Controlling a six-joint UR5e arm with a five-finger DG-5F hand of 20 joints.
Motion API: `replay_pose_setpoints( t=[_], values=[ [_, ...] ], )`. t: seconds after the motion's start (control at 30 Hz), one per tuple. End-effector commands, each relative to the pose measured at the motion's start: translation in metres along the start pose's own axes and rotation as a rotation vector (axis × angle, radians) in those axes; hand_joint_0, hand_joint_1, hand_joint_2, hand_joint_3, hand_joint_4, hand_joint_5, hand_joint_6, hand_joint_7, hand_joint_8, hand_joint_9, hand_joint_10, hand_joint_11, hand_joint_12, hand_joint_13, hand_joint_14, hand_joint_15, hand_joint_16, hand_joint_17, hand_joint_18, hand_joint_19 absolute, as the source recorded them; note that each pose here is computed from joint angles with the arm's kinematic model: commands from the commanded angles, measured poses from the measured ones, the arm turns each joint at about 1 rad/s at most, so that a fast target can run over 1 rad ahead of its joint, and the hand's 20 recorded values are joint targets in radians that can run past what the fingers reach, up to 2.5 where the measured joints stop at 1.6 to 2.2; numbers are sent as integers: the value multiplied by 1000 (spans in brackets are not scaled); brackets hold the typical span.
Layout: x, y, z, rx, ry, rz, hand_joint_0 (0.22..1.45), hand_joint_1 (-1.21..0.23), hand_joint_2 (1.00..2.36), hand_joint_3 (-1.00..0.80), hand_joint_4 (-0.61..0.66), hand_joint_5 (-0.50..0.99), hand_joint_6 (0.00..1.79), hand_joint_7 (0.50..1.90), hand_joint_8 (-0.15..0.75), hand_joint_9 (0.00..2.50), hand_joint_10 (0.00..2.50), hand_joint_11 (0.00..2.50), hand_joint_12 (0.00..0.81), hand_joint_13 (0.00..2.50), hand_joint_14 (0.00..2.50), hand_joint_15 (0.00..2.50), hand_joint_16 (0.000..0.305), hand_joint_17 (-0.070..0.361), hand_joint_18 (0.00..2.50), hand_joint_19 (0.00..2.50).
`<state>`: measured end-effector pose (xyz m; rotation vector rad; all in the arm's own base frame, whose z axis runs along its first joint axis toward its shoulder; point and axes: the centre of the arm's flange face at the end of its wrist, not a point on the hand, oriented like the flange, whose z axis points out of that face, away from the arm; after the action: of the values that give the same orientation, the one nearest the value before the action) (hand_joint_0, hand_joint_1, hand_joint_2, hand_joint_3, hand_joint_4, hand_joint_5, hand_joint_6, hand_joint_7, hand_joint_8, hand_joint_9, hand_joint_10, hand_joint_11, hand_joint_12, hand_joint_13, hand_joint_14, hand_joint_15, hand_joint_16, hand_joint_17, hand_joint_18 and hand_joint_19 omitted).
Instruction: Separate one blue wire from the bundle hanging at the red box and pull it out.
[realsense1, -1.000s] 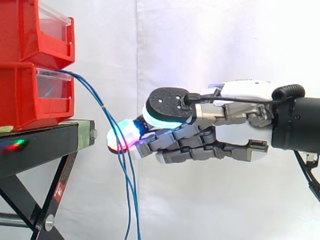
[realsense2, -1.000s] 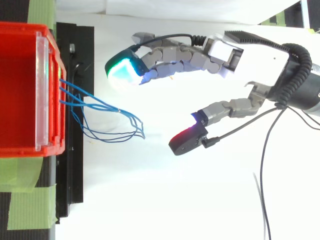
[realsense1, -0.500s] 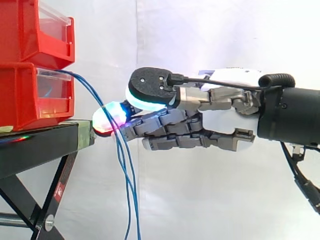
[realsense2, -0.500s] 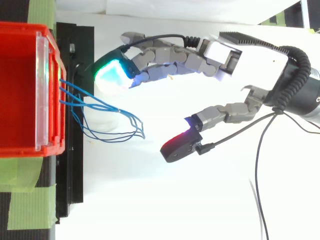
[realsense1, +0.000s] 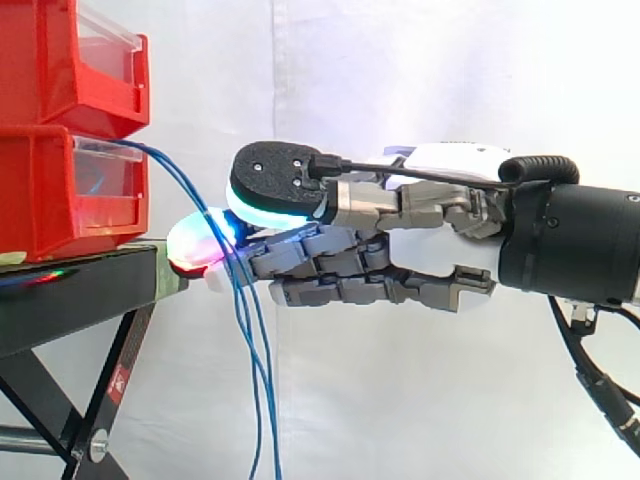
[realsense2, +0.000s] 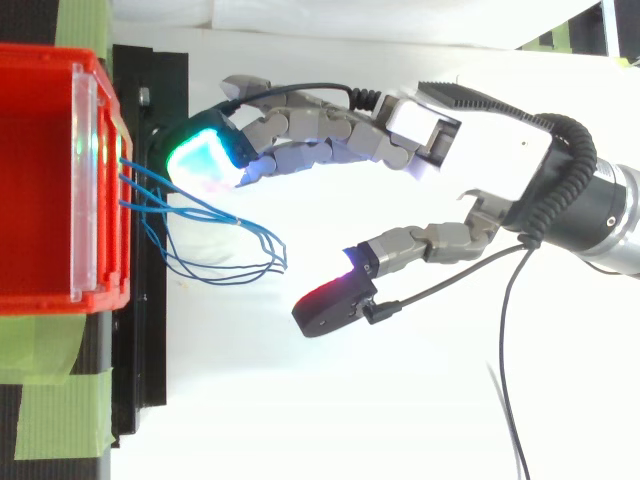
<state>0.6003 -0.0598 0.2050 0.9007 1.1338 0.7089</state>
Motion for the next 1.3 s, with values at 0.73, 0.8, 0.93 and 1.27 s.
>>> replay_pose_setpoints(
  t=[0.73,0.8,0.93,1.27],
  values=[
    [8,10,11,-18,-32,21,598,-734,1000,-500,273,-138,516,1259,257,214,0,53,316,0,0,68,55,125,0,154],
    [8,10,11,-19,-32,22,598,-732,1000,-500,269,-142,551,1238,258,218,0,58,316,0,3,67,55,124,0,153],
    [8,10,11,-19,-32,22,604,-725,1000,-500,260,-152,620,1166,260,226,2,73,318,0,2,66,55,124,0,161],
    [8,9,11,-15,-30,20,605,-668,1013,-339,250,-174,750,1071,271,261,1,98,320,0,1,74,54,121,0,175]
  ],
)
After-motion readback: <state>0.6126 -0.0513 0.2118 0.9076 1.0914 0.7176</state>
